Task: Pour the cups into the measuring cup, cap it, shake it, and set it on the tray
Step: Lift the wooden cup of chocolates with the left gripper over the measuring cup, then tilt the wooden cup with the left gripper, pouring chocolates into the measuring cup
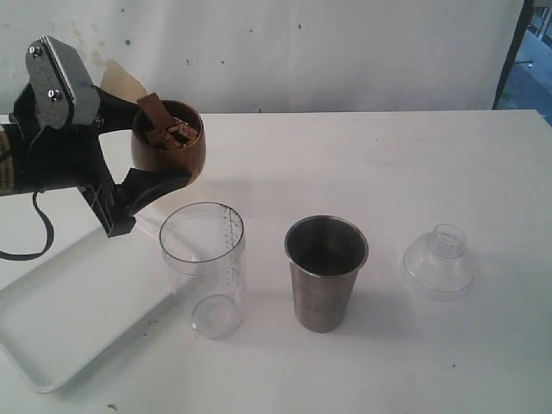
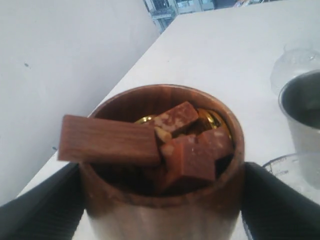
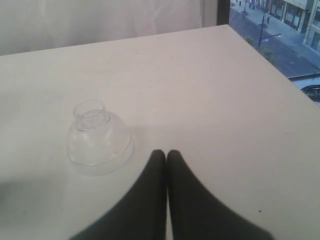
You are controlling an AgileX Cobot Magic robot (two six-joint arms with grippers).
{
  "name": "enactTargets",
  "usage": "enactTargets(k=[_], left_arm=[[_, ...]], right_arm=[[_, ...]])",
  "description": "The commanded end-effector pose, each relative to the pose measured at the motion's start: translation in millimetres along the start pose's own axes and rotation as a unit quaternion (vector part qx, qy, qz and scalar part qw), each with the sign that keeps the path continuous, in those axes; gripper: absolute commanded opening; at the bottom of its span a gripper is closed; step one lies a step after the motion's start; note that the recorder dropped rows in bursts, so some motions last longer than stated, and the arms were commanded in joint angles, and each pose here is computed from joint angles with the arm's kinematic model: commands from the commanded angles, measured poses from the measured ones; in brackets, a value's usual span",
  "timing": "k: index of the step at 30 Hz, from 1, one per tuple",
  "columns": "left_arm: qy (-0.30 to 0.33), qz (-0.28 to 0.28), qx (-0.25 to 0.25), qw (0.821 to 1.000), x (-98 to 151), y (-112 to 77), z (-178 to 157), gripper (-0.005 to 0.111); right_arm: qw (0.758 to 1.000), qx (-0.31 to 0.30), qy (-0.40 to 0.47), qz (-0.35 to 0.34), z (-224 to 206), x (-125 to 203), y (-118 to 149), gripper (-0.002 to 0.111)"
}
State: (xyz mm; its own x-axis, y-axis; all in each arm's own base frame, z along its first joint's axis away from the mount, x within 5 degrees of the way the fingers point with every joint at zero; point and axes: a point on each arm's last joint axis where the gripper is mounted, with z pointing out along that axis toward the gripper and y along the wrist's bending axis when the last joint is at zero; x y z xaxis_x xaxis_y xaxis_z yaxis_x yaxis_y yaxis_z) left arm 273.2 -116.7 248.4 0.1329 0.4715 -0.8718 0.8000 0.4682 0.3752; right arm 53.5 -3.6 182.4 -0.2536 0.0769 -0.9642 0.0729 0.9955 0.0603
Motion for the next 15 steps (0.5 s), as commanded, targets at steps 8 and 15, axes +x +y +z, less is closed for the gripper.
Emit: enactTargets(k=[8,15], left_arm=[[-0.041,0.103,0.035,0.993,-3.7,-11.7,-1.1,0.000],[-0.024,0.183,0.015,0.983,-0.7,-7.9,-0.7,0.000]], right_arm=[[1.000,0.000,-0.003,-0.003,-0.1,0.0,0.0,0.000],[1.000,0.000,-0.003,-0.003,-0.1,0.0,0.0,0.000]])
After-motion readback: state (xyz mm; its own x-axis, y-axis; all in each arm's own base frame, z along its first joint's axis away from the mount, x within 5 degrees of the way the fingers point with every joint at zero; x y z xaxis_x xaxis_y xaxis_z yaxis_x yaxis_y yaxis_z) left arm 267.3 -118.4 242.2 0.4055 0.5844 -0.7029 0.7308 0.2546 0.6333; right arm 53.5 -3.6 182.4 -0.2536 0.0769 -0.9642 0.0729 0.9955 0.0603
